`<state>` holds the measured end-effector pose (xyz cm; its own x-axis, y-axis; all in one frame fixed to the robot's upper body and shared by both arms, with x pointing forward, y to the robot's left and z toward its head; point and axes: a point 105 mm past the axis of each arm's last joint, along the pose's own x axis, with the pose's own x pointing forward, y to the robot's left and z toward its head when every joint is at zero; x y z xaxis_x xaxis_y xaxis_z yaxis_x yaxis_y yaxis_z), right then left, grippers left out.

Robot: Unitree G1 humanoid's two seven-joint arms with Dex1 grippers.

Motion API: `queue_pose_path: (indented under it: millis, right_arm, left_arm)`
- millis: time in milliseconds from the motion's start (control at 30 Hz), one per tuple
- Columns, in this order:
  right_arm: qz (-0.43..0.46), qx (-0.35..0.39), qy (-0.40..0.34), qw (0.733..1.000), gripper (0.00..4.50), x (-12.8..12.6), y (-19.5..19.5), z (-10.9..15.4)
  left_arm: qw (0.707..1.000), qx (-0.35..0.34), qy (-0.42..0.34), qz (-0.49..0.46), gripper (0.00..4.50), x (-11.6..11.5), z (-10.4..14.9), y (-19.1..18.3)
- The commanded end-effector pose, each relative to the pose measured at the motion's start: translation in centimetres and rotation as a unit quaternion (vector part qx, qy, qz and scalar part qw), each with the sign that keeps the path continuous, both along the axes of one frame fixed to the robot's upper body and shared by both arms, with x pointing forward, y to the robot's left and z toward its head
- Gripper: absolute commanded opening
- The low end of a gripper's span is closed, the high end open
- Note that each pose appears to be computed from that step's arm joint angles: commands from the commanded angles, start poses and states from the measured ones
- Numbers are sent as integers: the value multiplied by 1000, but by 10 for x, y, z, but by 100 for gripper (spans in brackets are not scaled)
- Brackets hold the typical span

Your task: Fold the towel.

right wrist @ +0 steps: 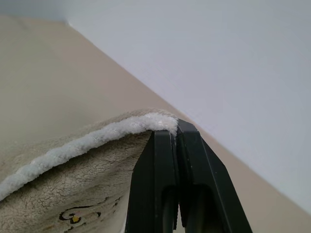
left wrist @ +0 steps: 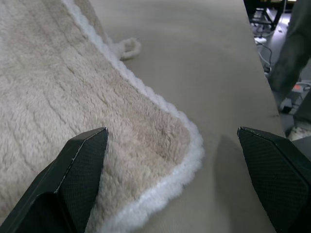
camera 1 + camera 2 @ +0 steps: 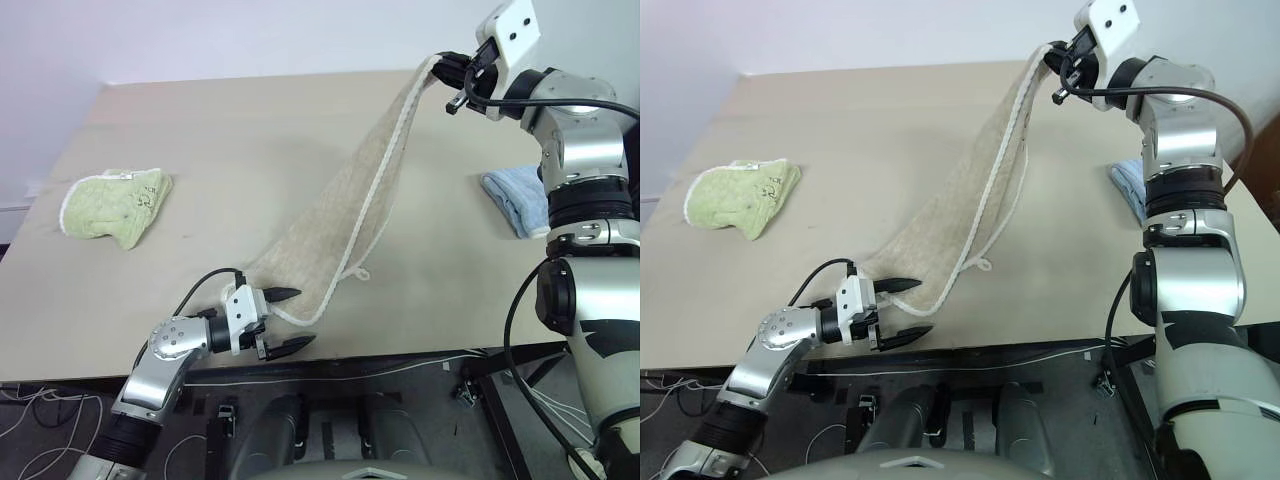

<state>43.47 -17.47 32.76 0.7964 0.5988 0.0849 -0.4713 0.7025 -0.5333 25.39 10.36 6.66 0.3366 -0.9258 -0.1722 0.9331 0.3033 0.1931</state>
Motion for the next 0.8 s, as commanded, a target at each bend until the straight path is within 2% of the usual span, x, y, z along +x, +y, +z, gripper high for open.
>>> queue_pose_path:
  millis: [33, 67, 167, 400, 567, 700, 800]
  right_arm:
    - [13, 3, -34, 999, 2, -10, 4, 21]
    - [12, 3, -33, 999, 2, -10, 4, 20]
    - [8, 0, -33, 999, 0, -10, 3, 18]
    - [5, -19, -41, 999, 0, -13, 3, 14]
    - [2, -20, -41, 999, 0, -14, 1, 14]
    - [-3, -24, -37, 999, 0, -13, -2, 10]
    - [-6, -23, -36, 999, 0, -13, -3, 10]
  left_arm:
    - [999, 5, -15, -34, 450, -2, 8, -11]
    - [999, 9, -17, -37, 450, -1, 8, -13]
    - [999, 34, -17, -37, 394, 4, 9, -16]
    - [991, 123, -15, -41, 159, 6, 2, -10]
    - [991, 128, -3, -48, 4, 1, -1, -9]
    - [991, 126, 4, -41, 4, 2, -4, -7]
    - [996, 85, 24, -16, 4, 7, 4, -3]
